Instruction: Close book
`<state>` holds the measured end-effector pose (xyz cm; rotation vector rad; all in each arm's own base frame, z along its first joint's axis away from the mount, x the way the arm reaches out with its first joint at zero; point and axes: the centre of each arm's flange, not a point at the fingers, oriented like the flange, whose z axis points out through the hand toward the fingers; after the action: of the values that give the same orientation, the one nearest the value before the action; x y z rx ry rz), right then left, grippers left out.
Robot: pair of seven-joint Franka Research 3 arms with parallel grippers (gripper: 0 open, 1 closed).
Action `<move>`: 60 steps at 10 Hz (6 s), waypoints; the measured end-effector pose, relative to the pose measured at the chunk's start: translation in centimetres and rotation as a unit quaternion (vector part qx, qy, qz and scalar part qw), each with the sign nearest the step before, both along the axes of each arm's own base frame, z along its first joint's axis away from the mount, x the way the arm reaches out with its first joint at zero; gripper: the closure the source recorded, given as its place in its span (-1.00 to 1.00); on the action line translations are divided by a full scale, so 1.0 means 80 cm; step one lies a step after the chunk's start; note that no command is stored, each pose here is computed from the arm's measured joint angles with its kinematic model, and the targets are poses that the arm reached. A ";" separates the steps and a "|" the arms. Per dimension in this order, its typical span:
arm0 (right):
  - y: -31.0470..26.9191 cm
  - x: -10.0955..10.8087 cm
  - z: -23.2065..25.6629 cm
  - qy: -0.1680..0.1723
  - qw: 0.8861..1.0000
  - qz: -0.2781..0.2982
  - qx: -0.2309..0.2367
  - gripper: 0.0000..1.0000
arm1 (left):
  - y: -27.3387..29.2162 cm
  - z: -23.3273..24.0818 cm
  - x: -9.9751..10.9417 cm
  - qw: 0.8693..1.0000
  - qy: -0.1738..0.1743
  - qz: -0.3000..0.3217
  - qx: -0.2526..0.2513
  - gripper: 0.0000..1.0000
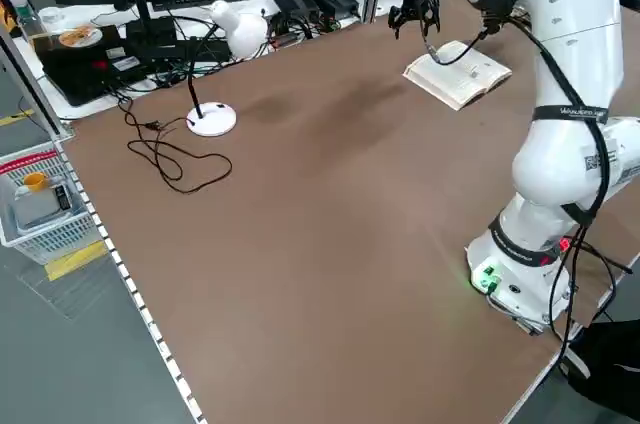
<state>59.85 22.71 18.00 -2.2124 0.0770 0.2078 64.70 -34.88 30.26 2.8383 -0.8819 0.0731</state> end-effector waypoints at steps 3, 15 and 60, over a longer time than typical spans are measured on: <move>0.003 -0.003 -0.010 0.001 1.000 0.002 -0.004 0.98 | 0.000 -0.004 0.001 1.000 -0.001 0.000 -0.001 -1.00; 0.022 -0.010 -0.022 -0.005 1.000 -0.003 -0.008 0.98 | -0.005 -0.028 0.002 1.000 -0.004 -0.007 -0.006 -1.00; 0.018 -0.020 -0.064 -0.043 0.998 0.015 -0.034 0.98 | -0.003 -0.082 0.031 0.976 -0.043 -0.145 -0.155 -1.00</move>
<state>58.27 24.18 12.89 -2.2883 0.0031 0.1280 67.16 -35.10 23.70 2.4100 -1.1785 0.2724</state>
